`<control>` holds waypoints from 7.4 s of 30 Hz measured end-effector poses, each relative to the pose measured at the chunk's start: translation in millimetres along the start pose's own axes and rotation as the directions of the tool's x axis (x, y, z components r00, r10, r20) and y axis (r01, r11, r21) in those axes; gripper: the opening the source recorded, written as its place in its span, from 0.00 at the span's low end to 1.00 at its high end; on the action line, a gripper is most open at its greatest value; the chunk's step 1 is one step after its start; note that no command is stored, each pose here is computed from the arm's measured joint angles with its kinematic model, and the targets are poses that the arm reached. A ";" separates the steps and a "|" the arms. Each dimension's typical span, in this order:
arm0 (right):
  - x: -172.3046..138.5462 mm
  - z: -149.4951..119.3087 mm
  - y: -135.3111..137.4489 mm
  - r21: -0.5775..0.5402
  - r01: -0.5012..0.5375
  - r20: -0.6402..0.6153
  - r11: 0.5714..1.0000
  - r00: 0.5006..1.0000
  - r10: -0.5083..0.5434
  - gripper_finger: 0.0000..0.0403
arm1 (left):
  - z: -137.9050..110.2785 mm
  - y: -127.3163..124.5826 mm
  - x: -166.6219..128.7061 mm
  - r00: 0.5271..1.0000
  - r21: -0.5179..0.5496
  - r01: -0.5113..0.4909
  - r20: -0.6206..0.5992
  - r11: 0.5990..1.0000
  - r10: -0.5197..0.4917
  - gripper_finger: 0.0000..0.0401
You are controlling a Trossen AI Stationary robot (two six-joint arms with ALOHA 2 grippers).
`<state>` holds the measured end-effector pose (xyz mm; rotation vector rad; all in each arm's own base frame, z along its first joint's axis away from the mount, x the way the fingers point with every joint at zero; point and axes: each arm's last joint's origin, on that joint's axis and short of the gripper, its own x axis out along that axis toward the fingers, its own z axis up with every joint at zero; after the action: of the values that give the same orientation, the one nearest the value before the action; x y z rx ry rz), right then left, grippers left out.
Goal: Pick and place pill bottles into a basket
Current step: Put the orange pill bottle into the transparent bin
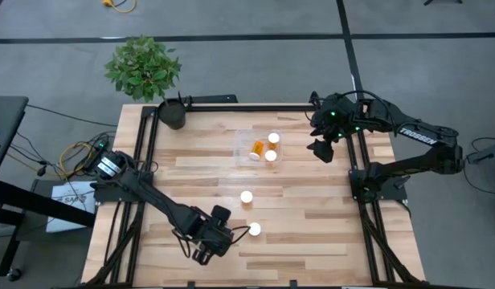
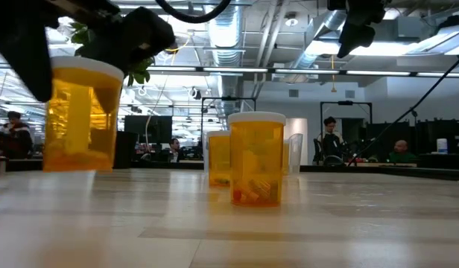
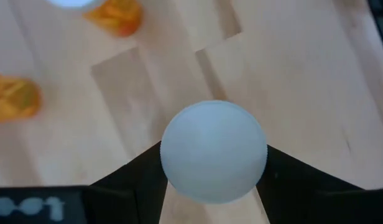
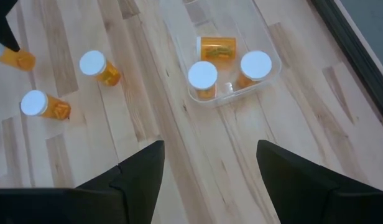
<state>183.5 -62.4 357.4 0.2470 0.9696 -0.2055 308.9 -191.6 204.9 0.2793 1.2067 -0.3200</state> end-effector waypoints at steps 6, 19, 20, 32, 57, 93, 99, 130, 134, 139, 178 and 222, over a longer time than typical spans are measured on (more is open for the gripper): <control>0.0 -0.1 0.0 -0.025 0.000 -0.001 1.000 1.000 0.000 0.62 | 7.1 12.6 -20.3 0.998 -0.004 -0.046 -0.053 0.999 0.046 0.50; 0.0 -0.2 0.0 -0.038 -0.001 -0.002 0.999 1.000 0.001 0.62 | 10.4 64.9 -66.6 0.944 0.103 -0.208 -0.238 0.973 0.227 0.50; 0.0 -0.2 0.0 -0.038 -0.001 -0.002 0.999 1.000 0.001 0.62 | 9.1 71.8 -68.5 0.942 0.104 -0.209 -0.245 0.972 0.228 0.50; -1.4 4.1 -9.1 0.014 0.023 0.046 1.000 0.999 -0.024 0.62 | -11.4 175.2 -129.4 0.946 0.028 -0.319 -0.049 0.947 0.320 0.50; -7.1 11.8 -60.0 0.263 0.143 0.146 0.954 0.972 -0.186 0.62 | -69.3 333.0 -91.6 0.982 -0.002 -0.172 0.072 0.985 0.172 0.50; 42.8 28.2 -67.9 0.198 0.128 0.002 0.972 0.991 -0.131 0.62 | -48.0 322.3 -33.4 0.998 0.129 -0.058 0.034 0.990 0.054 0.50; 42.8 28.2 -67.9 0.198 0.128 0.002 0.972 0.991 -0.131 0.62 | -49.1 321.5 -33.4 0.999 0.131 -0.048 0.023 0.990 0.045 0.50; 42.7 28.0 -67.8 0.205 0.128 0.001 0.970 0.991 -0.131 0.62 | -49.0 316.4 -32.4 0.999 0.083 -0.045 -0.022 0.996 0.047 0.64; 42.7 27.6 -67.7 0.206 0.128 -0.004 0.970 0.992 -0.130 0.62 | -51.1 311.3 -33.6 0.998 0.038 -0.013 -0.056 0.999 0.015 0.64; 41.1 26.8 -66.9 0.205 0.127 -0.004 0.970 0.992 -0.129 0.62 | -52.7 301.6 -51.9 0.998 -0.001 0.053 -0.018 0.999 -0.053 0.64; 44.8 19.9 61.3 0.042 -0.143 -0.029 0.989 0.989 0.144 0.62 | -47.7 114.1 -128.7 0.781 -0.467 0.093 0.582 0.880 0.227 0.64; 133.9 -46.8 297.0 0.160 -0.264 0.343 0.951 0.918 0.197 0.62 | -165.9 76.7 -145.5 0.551 -0.345 0.104 0.801 0.933 0.234 0.64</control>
<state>303.9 226.2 254.7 0.4982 0.5846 -0.1211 148.3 -44.9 290.1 -0.1625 0.2579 -0.1186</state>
